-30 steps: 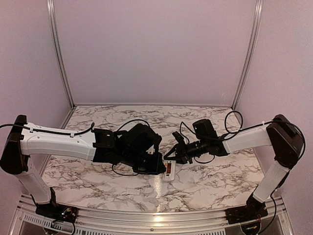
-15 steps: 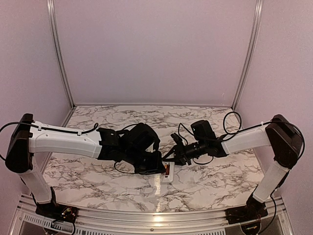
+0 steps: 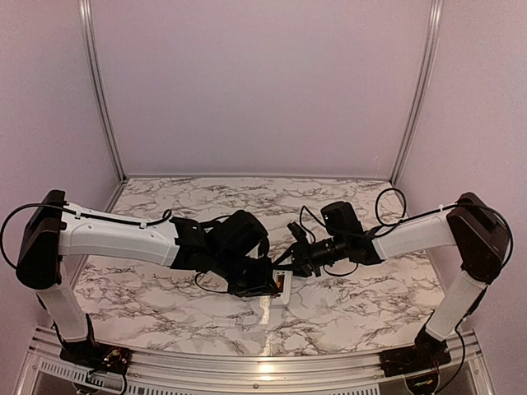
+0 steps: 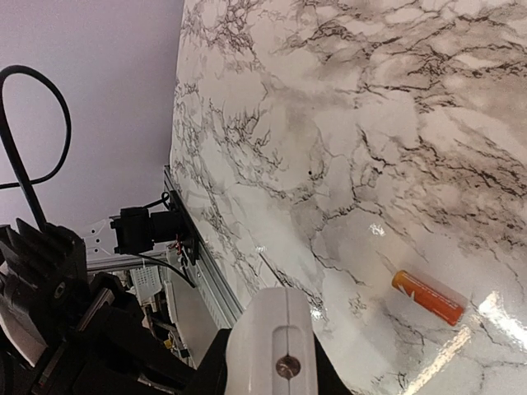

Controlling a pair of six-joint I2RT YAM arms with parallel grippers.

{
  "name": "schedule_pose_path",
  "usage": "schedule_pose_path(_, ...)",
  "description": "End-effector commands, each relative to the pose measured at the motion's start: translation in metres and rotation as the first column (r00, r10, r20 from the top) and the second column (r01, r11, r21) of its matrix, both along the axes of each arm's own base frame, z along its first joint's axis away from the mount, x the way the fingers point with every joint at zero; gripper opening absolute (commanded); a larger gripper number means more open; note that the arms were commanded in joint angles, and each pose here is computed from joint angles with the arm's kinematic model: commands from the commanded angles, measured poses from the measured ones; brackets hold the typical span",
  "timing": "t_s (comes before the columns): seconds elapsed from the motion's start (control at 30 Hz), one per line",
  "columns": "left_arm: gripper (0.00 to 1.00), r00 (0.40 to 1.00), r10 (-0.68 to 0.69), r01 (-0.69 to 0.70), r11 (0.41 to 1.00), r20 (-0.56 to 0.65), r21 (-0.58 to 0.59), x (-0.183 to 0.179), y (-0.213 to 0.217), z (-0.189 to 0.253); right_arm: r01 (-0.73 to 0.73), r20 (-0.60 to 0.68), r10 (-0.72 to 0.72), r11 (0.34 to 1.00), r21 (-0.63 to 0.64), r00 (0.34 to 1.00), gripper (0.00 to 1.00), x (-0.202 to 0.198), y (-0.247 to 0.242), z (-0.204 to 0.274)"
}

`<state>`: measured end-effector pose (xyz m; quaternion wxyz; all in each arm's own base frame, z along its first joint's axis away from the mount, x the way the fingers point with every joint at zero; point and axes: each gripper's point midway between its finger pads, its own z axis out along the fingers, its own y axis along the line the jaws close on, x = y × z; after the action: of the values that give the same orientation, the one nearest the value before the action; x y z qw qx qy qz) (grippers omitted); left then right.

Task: Load the batteries into the remote control
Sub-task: Place the battery in the battery compartment.

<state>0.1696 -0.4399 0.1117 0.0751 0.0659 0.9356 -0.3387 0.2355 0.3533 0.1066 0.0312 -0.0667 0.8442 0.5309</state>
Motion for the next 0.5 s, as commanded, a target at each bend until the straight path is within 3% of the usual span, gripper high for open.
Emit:
schedule_pose_path(0.0,0.08,0.998,0.044,-0.042,0.998,-0.042,0.041,0.005,0.011,-0.019,-0.007,0.029,0.005,0.999,0.041,1.000,0.00,0.003,0.009,0.016)
schedule_pose_path(0.47,0.11,0.990,0.135,-0.131,0.988,-0.047,0.085,0.021,0.028,-0.031,-0.012,-0.003,0.013,0.998,0.068,1.000,0.00,-0.003,0.009,0.014)
